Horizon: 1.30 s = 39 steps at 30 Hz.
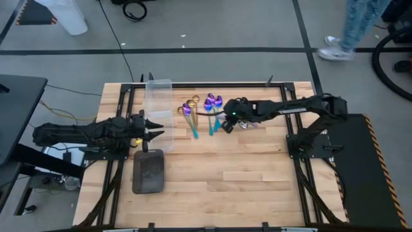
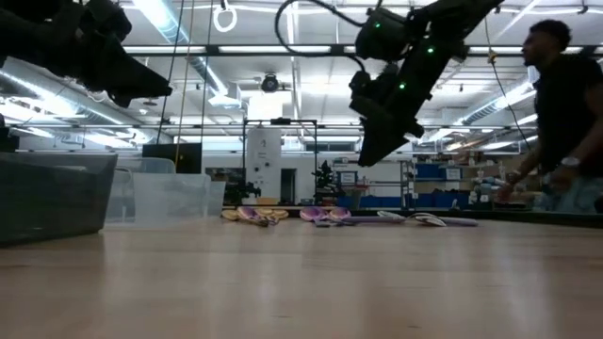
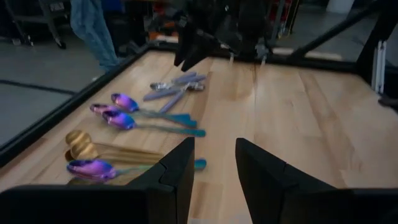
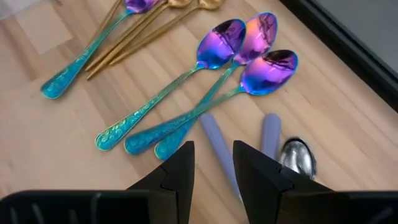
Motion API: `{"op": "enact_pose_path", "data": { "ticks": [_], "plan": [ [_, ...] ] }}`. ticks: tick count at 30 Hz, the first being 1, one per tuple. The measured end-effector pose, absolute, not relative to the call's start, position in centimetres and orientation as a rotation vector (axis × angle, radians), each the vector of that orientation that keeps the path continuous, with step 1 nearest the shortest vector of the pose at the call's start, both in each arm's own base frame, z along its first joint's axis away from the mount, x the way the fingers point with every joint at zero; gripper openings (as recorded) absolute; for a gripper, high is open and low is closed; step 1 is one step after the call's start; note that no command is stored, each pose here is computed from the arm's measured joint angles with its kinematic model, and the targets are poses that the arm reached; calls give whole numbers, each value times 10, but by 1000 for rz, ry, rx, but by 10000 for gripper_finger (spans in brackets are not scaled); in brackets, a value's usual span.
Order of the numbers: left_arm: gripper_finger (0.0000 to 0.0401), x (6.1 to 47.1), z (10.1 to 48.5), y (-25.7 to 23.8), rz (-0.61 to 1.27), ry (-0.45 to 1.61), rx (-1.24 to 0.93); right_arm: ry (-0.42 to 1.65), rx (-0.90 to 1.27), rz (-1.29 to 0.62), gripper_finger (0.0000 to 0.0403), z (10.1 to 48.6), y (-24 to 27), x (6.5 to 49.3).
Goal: Sort silverware by color (type)
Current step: Put the blue spoon into the bottom transparent bin
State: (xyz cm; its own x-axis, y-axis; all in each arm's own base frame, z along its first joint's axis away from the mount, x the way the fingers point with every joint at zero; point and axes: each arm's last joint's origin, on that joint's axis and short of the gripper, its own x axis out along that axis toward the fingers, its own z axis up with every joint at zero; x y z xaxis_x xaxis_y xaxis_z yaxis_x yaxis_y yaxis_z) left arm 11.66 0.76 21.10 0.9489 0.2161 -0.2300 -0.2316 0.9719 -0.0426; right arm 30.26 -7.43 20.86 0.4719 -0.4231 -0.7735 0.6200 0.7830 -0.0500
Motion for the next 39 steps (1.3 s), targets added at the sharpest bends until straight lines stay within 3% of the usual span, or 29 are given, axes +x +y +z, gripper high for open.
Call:
{"op": "enact_pose_path", "data": {
  "ticks": [13,24,33,39],
  "plan": [
    [125,115,226,7,232,194,-129,1145,229,-594,125,165,-100,318],
    [125,115,226,7,232,193,-133,1179,163,-505,144,149,-115,322],
    [125,115,225,6,194,206,-156,1245,152,-454,112,130,-114,326],
    [125,115,225,2,164,210,-158,1240,182,-448,68,134,-113,324]
  ]
}}
